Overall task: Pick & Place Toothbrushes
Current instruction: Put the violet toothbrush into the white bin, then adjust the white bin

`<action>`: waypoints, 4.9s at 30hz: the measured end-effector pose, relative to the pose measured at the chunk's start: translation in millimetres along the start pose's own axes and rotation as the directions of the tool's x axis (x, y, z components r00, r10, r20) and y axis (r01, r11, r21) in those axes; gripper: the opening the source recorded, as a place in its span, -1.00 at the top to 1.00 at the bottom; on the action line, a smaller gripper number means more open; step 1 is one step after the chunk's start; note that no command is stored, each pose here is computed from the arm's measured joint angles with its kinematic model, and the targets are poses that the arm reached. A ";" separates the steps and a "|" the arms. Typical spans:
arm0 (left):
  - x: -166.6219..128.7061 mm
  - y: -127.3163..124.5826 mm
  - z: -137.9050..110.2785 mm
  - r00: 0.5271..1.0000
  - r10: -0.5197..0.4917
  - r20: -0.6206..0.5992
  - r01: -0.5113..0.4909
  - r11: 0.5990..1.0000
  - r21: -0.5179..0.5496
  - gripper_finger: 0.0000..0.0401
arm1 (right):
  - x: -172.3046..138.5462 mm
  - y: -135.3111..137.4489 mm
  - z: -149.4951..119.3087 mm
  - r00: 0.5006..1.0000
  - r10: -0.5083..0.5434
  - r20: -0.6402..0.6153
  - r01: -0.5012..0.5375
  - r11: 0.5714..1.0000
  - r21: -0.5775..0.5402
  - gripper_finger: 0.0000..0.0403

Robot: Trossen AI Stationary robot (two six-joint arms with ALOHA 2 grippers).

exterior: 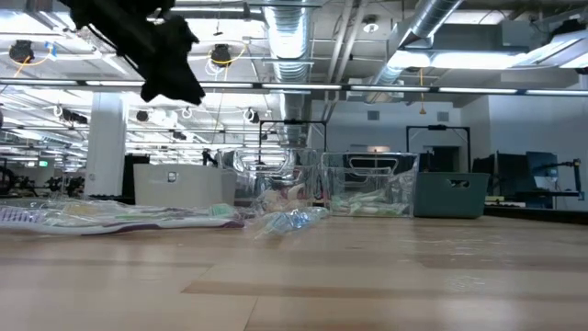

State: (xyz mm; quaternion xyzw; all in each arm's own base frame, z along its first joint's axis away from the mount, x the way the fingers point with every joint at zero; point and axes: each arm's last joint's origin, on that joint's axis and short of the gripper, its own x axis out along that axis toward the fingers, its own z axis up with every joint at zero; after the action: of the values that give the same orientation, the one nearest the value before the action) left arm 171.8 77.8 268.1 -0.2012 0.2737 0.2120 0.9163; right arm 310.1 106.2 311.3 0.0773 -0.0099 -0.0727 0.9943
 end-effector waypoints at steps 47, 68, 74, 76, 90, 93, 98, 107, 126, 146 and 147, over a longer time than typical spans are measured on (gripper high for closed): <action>105.2 -97.0 -150.7 0.939 0.177 -0.296 -0.049 0.918 0.393 0.54 | -0.8 1.6 -0.1 1.000 0.006 0.001 -0.006 1.000 0.001 0.64; 66.2 -103.6 -110.4 0.993 0.016 -0.120 0.015 0.967 0.253 0.93 | -0.9 1.7 -0.1 1.000 0.006 0.000 -0.006 1.000 0.001 0.64; 24.9 -92.1 -74.0 0.992 0.008 0.127 -0.033 0.981 0.193 0.93 | -0.9 1.8 -0.2 1.000 0.006 0.000 -0.006 1.000 0.024 0.64; 13.5 -79.5 -61.8 0.977 0.064 0.203 -0.096 0.983 0.155 0.93 | -0.9 1.8 -0.2 1.000 0.006 0.000 -0.006 1.000 0.027 0.64; 17.4 32.7 -21.5 0.905 0.398 0.149 -0.393 0.917 -0.063 0.93 | -0.9 1.6 0.0 1.000 0.006 0.001 -0.006 1.000 0.027 0.64; 30.5 51.0 -23.6 0.903 0.426 0.063 -0.423 0.904 -0.057 0.93 | -0.9 1.6 0.0 1.000 0.006 0.001 -0.006 1.000 0.027 0.64; 52.9 67.9 -31.9 0.886 0.460 -0.061 -0.461 0.887 -0.009 0.93 | -0.9 1.6 0.0 1.000 0.006 0.000 -0.006 1.000 0.027 0.64; 71.8 73.7 -39.2 0.880 0.456 -0.131 -0.459 0.888 0.006 0.93 | -0.9 1.6 0.0 1.000 0.006 0.000 -0.006 1.000 0.027 0.64; 92.7 83.5 -49.8 0.853 0.477 -0.209 -0.489 0.872 -0.003 0.74 | -0.9 1.6 0.0 1.000 0.006 0.000 -0.006 1.000 0.027 0.64; 18.5 63.9 -47.8 0.734 0.661 -0.154 -0.679 0.712 -0.178 0.63 | -1.9 3.5 -0.3 1.000 0.012 -0.001 -0.012 1.000 0.026 0.64; 16.1 64.5 -52.2 0.712 0.676 -0.191 -0.702 0.692 -0.166 0.73 | -2.2 4.0 -0.4 1.000 0.014 -0.001 -0.014 1.000 0.027 0.64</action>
State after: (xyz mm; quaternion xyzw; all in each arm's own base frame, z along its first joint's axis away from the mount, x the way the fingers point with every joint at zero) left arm 130.1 110.4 202.2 -0.1988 0.3553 0.5582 0.7230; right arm 308.6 110.5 311.5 0.0905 -0.0108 -0.0656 0.9937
